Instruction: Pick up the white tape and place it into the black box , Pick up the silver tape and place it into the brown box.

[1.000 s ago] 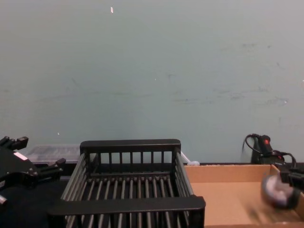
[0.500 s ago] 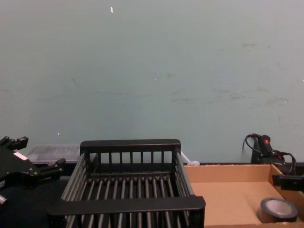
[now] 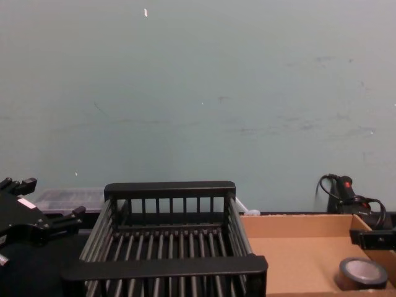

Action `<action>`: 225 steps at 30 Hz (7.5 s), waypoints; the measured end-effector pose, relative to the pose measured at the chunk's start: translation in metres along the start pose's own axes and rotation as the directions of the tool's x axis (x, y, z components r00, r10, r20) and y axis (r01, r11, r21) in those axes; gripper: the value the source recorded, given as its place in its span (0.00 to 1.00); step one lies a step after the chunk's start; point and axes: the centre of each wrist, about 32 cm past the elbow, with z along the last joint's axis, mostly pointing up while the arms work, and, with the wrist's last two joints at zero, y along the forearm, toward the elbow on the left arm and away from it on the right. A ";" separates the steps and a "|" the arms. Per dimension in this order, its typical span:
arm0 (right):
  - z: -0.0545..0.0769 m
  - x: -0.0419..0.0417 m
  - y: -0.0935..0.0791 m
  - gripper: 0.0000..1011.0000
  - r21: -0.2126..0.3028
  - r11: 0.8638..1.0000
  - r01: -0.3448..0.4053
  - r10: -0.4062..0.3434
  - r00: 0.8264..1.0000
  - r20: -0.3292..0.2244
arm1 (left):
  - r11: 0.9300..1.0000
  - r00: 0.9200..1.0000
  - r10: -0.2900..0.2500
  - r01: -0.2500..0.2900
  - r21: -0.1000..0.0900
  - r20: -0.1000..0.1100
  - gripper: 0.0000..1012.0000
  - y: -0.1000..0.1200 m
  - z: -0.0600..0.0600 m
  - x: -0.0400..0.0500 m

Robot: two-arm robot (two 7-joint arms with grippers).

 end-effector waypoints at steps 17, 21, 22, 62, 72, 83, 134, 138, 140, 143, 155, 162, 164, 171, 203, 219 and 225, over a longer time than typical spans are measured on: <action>0.008 -0.0084 -0.020 0.99 0.000 1.000 -0.014 0.014 1.000 -0.004 | 1.000 1.000 0.000 0.000 0.000 0.000 0.99 0.000 0.000 0.0000; 0.009 -0.0124 -0.029 0.99 -0.011 0.999 -0.046 0.046 0.999 -0.004 | 1.000 1.000 0.000 0.000 0.000 0.000 0.99 0.000 0.000 0.0000; 0.009 -0.0130 -0.030 0.99 -0.014 0.999 -0.052 0.052 0.999 -0.003 | 1.000 1.000 0.000 0.000 0.000 0.000 0.99 0.000 0.000 0.0000; 0.000 -0.0599 -0.044 0.99 -0.120 0.922 -0.369 0.381 0.920 0.095 | 1.000 1.000 0.000 0.000 0.000 0.000 0.99 0.000 0.000 0.0000; -0.005 -0.0652 -0.040 0.99 -0.147 0.904 -0.402 0.418 0.902 0.105 | 1.000 1.000 0.000 0.000 0.000 0.000 0.99 0.000 0.000 0.0000; -0.009 -0.0689 -0.034 0.99 -0.175 0.890 -0.422 0.444 0.889 0.110 | 1.000 1.000 0.000 0.000 0.000 0.000 0.99 0.000 0.000 0.0000; -0.023 -0.0811 -0.005 0.99 -0.238 0.866 -0.439 0.473 0.874 0.110 | 1.000 1.000 0.000 0.000 0.000 0.000 0.99 0.000 0.000 0.0000; -0.023 -0.0814 -0.004 0.99 -0.240 0.866 -0.439 0.473 0.874 0.108 | 1.000 1.000 0.000 0.000 0.000 0.000 0.99 0.000 0.000 0.0000; -0.023 -0.0816 -0.004 0.99 -0.239 0.866 -0.439 0.473 0.875 0.108 | 1.000 1.000 0.000 0.000 0.000 0.000 0.99 0.000 0.000 0.0000; -0.023 -0.0812 -0.004 0.99 -0.238 0.867 -0.437 0.471 0.875 0.108 | 1.000 1.000 0.000 0.000 0.000 0.000 0.99 0.000 0.000 0.0000; -0.023 -0.0811 -0.004 0.99 -0.237 0.868 -0.436 0.470 0.876 0.109 | 1.000 1.000 0.000 0.000 0.000 0.000 0.99 0.000 0.000 0.0000; -0.023 -0.0810 -0.004 0.99 -0.237 0.868 -0.436 0.470 0.876 0.110 | 1.000 1.000 0.000 0.000 0.000 0.000 0.99 0.000 0.000 0.0000; -0.023 -0.0810 -0.004 0.99 -0.237 0.868 -0.436 0.469 0.876 0.110 | 1.000 1.000 0.000 0.000 0.000 0.000 0.99 0.000 0.000 0.0000; -0.023 -0.0810 -0.004 0.94 -0.237 0.868 -0.436 0.470 0.876 0.110 | 1.000 1.000 0.000 0.000 0.000 0.000 0.99 0.000 0.000 0.0000; -0.023 -0.0810 -0.004 0.09 -0.236 0.868 -0.436 0.470 0.876 0.109 | 1.000 1.000 0.000 0.000 0.000 0.000 0.99 0.000 0.000 0.0000; -0.023 -0.0809 -0.004 0.09 -0.236 0.868 -0.437 0.470 0.876 0.109 | 1.000 1.000 0.000 0.000 0.000 0.000 0.99 0.000 0.000 0.0000; -0.022 -0.0793 -0.006 0.09 -0.230 0.866 -0.445 0.477 0.872 0.110 | 1.000 1.000 0.000 0.000 0.000 0.000 0.99 0.000 0.000 0.0000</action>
